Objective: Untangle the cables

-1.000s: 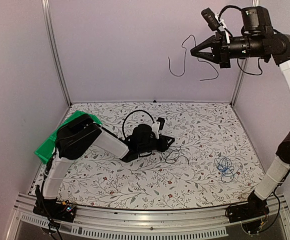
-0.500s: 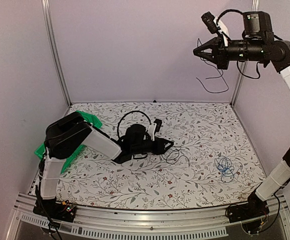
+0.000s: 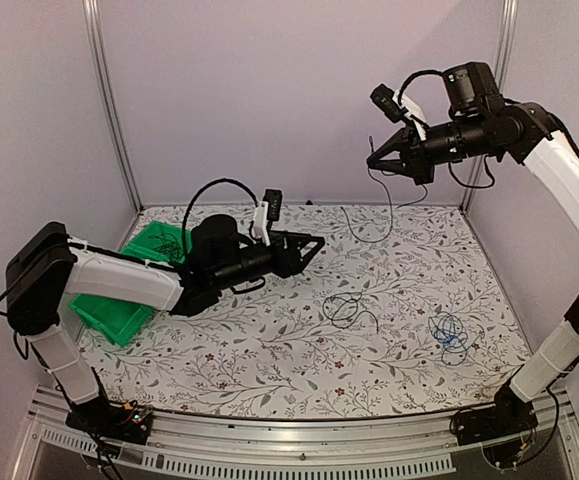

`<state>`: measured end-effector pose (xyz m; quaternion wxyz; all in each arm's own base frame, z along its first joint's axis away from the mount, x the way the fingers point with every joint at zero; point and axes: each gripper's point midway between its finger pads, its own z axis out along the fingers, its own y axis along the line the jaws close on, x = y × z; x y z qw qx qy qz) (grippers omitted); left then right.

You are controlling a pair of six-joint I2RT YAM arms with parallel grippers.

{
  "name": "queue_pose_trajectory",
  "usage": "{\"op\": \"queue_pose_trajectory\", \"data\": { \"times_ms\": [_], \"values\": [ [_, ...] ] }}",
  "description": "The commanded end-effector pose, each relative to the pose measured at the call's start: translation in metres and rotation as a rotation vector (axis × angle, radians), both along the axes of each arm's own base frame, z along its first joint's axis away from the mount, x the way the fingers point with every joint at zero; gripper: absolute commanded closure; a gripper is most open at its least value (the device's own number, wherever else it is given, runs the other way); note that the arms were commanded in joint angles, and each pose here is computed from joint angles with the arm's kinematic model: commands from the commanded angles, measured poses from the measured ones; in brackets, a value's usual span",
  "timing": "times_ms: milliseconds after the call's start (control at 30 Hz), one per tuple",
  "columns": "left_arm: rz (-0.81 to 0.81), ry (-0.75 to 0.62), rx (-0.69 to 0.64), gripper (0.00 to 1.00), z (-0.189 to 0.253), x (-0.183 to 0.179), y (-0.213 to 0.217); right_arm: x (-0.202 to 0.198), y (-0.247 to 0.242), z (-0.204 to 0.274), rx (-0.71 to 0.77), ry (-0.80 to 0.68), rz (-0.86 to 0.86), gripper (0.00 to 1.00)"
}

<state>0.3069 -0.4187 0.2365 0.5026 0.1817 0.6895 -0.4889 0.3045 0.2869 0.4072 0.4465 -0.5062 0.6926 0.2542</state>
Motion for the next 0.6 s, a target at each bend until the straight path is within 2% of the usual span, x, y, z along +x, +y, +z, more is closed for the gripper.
{"op": "queue_pose_trajectory", "data": {
  "times_ms": [0,100,267,400,567],
  "values": [
    [0.075,-0.085,-0.002,0.49,0.029,0.005,0.014,-0.008,0.009,-0.016,-0.002,0.043,0.074,1.00],
    [0.077,-0.180,0.010,0.48,0.055,0.006,0.011,-0.016,0.014,-0.026,0.003,0.091,0.123,1.00],
    [-0.010,-0.287,0.086,0.46,0.068,0.006,-0.013,-0.029,0.020,-0.032,0.031,0.166,0.192,1.00],
    [-0.091,-0.313,0.120,0.45,0.066,0.005,-0.034,-0.037,0.023,-0.034,0.047,0.199,0.239,1.00],
    [-0.118,-0.323,0.109,0.45,0.066,0.009,-0.047,-0.041,0.025,-0.036,0.052,0.223,0.248,1.00]
  ]
}}
